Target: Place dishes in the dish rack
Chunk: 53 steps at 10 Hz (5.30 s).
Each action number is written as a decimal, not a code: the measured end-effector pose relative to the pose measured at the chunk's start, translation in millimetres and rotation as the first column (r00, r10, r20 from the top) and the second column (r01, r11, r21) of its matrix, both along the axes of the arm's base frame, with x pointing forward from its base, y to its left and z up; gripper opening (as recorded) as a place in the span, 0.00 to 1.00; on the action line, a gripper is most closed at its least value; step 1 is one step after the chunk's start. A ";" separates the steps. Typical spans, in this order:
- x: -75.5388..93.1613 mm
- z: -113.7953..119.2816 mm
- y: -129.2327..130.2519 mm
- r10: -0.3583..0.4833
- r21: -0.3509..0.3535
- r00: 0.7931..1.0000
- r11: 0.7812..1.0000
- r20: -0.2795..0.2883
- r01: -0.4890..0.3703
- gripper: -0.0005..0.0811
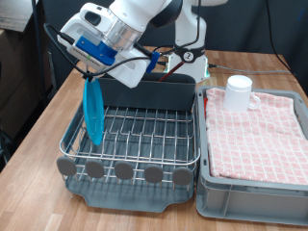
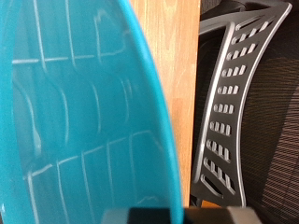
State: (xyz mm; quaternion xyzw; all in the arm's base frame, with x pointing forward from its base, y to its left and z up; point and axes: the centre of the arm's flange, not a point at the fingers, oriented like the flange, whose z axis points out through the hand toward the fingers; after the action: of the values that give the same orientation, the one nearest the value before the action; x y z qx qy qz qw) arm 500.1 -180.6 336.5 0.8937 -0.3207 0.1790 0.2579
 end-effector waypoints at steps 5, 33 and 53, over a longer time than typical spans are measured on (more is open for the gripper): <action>-1.2 -4.7 2.0 -0.012 0.016 1.000 1.000 0.000 0.012 0.12; 10.0 148.2 165.4 0.183 0.443 0.982 0.886 -0.056 -0.140 0.99; -77.3 171.1 354.0 0.523 0.556 0.837 0.748 -0.159 -0.362 0.99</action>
State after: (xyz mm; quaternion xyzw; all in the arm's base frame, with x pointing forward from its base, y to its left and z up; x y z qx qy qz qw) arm 422.8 173.4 507.6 0.9960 -0.0883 0.0050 0.0107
